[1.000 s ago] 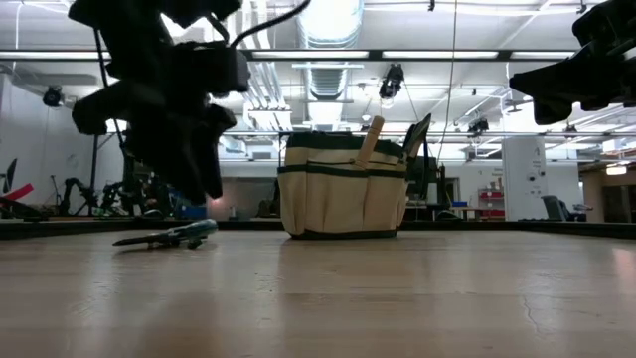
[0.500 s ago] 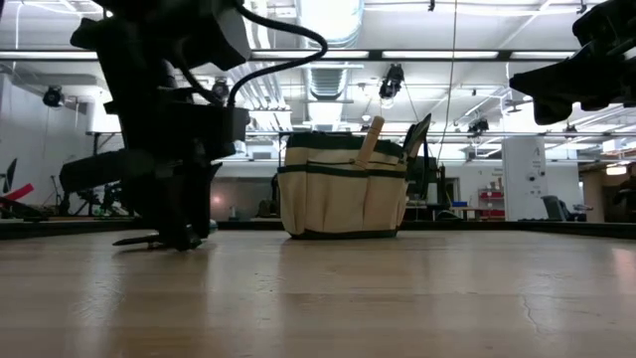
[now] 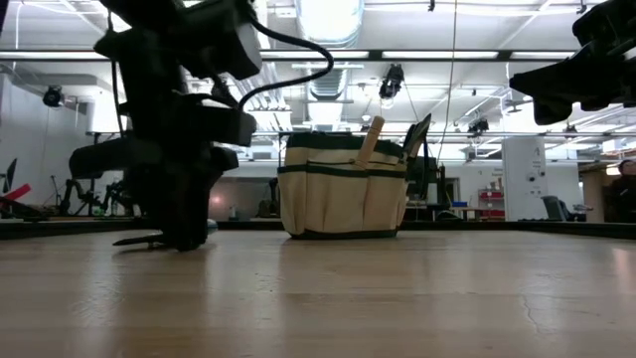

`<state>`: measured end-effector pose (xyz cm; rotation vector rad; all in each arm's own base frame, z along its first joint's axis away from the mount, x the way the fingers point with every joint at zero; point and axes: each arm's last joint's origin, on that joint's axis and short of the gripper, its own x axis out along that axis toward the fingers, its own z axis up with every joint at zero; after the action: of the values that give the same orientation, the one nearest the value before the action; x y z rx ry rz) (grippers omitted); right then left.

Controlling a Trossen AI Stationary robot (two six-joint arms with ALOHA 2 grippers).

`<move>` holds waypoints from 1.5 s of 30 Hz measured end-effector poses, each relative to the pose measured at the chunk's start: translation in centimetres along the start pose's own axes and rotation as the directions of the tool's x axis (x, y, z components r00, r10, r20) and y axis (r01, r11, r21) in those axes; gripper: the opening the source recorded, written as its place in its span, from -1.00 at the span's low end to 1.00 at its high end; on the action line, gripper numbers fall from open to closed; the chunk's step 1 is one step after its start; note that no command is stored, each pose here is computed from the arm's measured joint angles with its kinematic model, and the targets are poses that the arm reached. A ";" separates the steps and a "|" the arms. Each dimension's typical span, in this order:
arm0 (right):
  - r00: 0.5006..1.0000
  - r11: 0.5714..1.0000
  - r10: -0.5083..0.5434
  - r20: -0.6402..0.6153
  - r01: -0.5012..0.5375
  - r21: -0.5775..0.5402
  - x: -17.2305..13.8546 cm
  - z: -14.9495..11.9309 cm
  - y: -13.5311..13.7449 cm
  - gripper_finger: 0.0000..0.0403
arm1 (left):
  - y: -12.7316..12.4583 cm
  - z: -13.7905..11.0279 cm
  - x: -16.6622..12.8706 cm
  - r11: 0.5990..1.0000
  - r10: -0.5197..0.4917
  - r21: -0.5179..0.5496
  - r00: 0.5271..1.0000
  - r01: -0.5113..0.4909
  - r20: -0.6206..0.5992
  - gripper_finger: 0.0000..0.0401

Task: Pick & Place Garden tools in Gardening bag
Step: Put the shear scissors into the gardening bag

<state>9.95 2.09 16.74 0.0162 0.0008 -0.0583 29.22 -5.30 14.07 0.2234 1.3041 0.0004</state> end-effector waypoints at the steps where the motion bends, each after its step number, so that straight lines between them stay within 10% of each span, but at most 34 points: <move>1: 1.000 1.000 0.000 0.000 0.000 0.001 0.0 0.0 0.0 -0.96 | 0.3 0.0 0.1 1.000 -0.019 -0.009 1.000 0.019 -0.004 -0.39; 17: 1.000 1.000 0.000 0.000 0.000 0.000 0.0 0.0 0.0 -0.96 | 1.9 0.0 0.5 0.996 -0.055 -0.074 0.998 0.055 -0.002 -0.96; 45: 1.000 1.000 0.000 -0.001 0.000 0.001 0.0 0.0 0.0 -0.96 | 4.1 0.4 -9.1 0.975 0.171 -0.188 0.934 -0.116 0.314 -1.00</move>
<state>9.95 2.09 16.72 0.0174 0.0015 -0.0580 27.72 -2.47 23.50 0.1671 0.9459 0.1898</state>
